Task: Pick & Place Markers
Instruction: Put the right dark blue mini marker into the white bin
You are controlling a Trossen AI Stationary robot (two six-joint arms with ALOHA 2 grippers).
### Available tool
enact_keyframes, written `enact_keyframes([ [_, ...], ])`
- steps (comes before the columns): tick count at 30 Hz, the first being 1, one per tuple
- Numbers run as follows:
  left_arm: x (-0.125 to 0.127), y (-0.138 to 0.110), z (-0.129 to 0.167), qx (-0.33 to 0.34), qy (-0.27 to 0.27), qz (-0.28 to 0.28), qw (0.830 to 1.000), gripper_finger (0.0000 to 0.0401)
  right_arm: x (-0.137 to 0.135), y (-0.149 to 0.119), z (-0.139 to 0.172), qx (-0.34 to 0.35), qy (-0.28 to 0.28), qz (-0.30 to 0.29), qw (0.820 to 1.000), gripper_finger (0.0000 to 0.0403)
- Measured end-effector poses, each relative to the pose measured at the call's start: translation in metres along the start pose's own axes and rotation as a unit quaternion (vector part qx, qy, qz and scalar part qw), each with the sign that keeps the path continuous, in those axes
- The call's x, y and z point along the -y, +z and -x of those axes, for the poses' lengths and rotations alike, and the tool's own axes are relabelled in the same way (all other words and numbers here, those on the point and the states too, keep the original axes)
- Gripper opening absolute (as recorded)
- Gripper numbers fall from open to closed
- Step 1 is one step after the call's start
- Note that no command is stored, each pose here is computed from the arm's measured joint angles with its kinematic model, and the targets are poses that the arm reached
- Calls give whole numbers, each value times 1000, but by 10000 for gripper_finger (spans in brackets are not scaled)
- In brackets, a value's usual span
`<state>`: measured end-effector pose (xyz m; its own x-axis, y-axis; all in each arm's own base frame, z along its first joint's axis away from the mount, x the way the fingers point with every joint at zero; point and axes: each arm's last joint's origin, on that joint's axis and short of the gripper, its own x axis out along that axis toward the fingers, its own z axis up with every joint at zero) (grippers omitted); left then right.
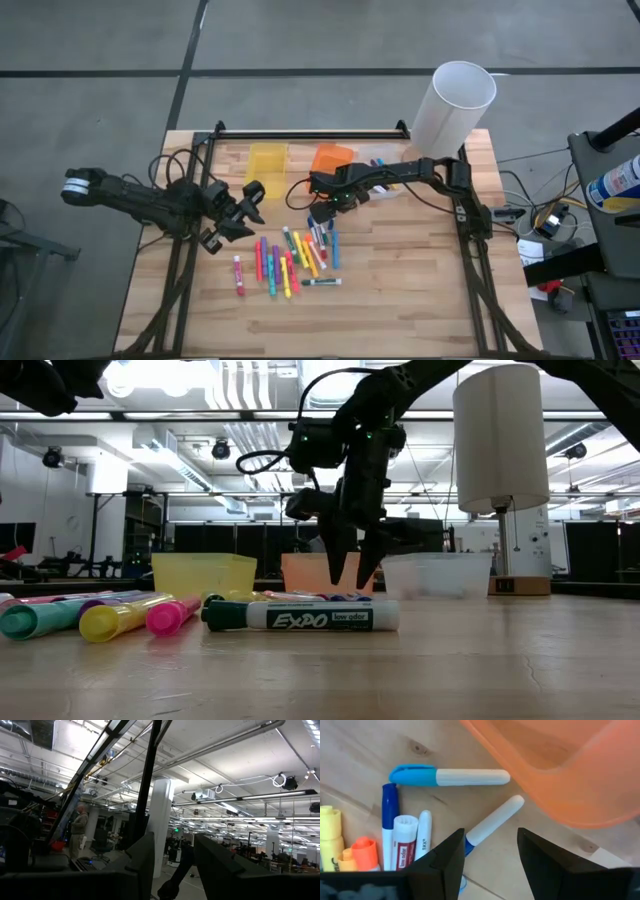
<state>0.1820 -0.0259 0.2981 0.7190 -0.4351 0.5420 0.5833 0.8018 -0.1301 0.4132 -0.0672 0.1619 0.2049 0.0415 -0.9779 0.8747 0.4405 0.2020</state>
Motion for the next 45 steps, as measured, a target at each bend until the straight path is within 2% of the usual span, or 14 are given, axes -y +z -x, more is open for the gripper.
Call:
enact_keyframes([
  [7,0,0,0,0,0,0,1000,133,1,1,-17,-9,-9,0,1000,173],
  [15,0,0,0,0,0,0,1000,133,1,1,-21,-13,-14,3,1000,164],
  [19,0,0,0,0,0,0,1000,133,2,0,-22,-16,-18,9,1000,130],
  [26,0,0,0,0,0,0,1000,133,4,0,-22,-19,-25,28,999,38],
  [28,0,0,0,0,0,0,1000,133,3,0,-21,-19,-25,36,999,23],
  [36,0,0,0,0,0,0,1000,133,4,-5,-14,-34,-31,44,998,28],
  [45,0,0,0,0,0,0,1000,133,0,-21,30,-28,-12,58,998,28],
])
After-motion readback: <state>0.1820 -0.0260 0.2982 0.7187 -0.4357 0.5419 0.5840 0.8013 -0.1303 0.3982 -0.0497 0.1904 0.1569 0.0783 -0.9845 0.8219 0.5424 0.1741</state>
